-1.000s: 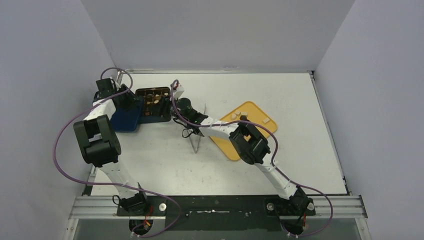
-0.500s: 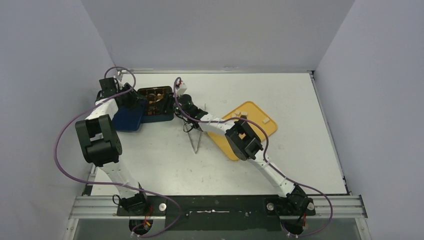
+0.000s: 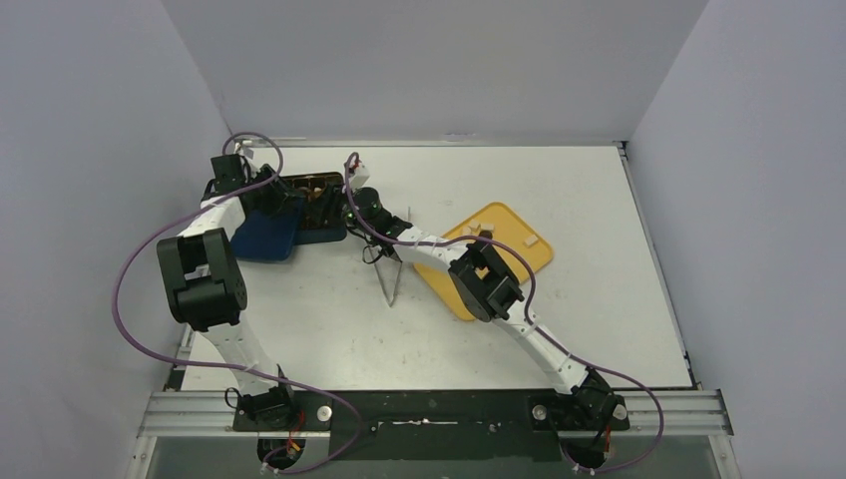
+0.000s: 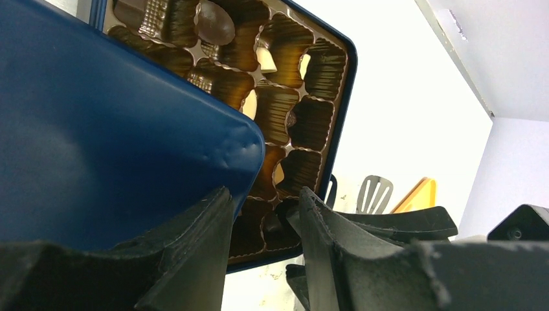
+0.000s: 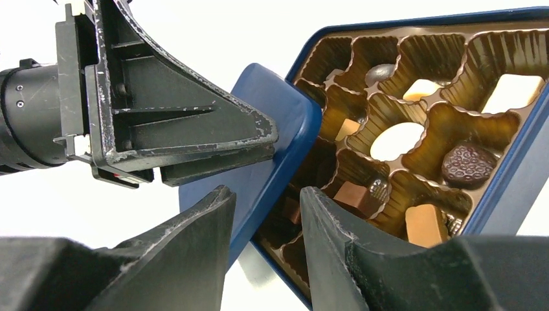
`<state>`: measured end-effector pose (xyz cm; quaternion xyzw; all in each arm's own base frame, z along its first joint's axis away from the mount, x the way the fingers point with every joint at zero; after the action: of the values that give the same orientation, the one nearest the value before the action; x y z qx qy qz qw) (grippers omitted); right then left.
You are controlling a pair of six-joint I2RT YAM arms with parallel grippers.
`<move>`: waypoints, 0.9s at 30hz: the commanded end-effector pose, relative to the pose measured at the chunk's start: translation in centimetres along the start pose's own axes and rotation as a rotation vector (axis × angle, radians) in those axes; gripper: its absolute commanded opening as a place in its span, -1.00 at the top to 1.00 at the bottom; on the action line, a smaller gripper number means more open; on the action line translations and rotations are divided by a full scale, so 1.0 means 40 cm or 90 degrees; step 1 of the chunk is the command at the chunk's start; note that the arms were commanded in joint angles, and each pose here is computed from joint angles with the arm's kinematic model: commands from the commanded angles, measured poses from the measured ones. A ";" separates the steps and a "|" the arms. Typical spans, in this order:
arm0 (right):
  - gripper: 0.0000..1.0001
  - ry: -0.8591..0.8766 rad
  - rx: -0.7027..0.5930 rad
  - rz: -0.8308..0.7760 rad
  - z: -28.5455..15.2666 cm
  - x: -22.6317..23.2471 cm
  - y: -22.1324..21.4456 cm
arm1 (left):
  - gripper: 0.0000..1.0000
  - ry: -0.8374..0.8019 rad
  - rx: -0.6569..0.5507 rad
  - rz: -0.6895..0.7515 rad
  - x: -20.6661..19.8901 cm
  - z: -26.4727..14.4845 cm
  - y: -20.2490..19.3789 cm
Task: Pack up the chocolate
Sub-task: Pick up the box lid from the center of the board.
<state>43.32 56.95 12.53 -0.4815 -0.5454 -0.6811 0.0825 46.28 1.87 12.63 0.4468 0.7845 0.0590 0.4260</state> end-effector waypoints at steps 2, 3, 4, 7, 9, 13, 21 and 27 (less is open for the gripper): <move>0.15 0.013 -0.014 -0.005 -0.006 0.020 0.015 | 0.20 -0.015 0.005 0.008 -0.015 0.023 0.000; 0.15 0.013 -0.019 -0.007 -0.014 0.021 0.023 | 0.20 -0.016 0.005 0.010 -0.020 0.027 0.002; 0.15 0.004 -0.018 -0.009 -0.025 0.009 0.020 | 0.20 -0.018 0.004 0.012 -0.024 0.029 0.005; 0.15 -0.001 -0.028 -0.016 -0.049 0.006 0.043 | 0.20 -0.016 0.004 0.013 -0.026 0.040 0.010; 0.15 -0.002 -0.033 -0.023 -0.063 0.007 0.061 | 0.20 -0.018 0.002 0.014 -0.032 0.046 0.015; 0.14 -0.002 -0.041 -0.038 -0.087 0.010 0.094 | 0.20 -0.021 -0.002 0.015 -0.037 0.059 0.024; 0.06 0.047 -0.030 -0.198 -0.103 0.038 0.086 | 0.20 -0.020 -0.005 0.017 -0.037 0.083 0.043; -0.12 0.126 -0.045 -0.479 -0.147 0.092 0.066 | 0.20 -0.024 -0.001 0.015 -0.035 0.092 0.043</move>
<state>41.69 51.77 10.29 -0.3681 -0.6349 -0.6788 -0.0269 49.11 0.56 11.16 0.4528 0.7822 0.0422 0.4260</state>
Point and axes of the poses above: each gripper's point midway between its finger pads, its own z axis out along the fingers, its own x axis along the line the jaws close on, y = z × x, the point moved 3 cm from there along -z, back along the fingers, and after that the axes turned 5 degrees about z, right-handed, at the moved point
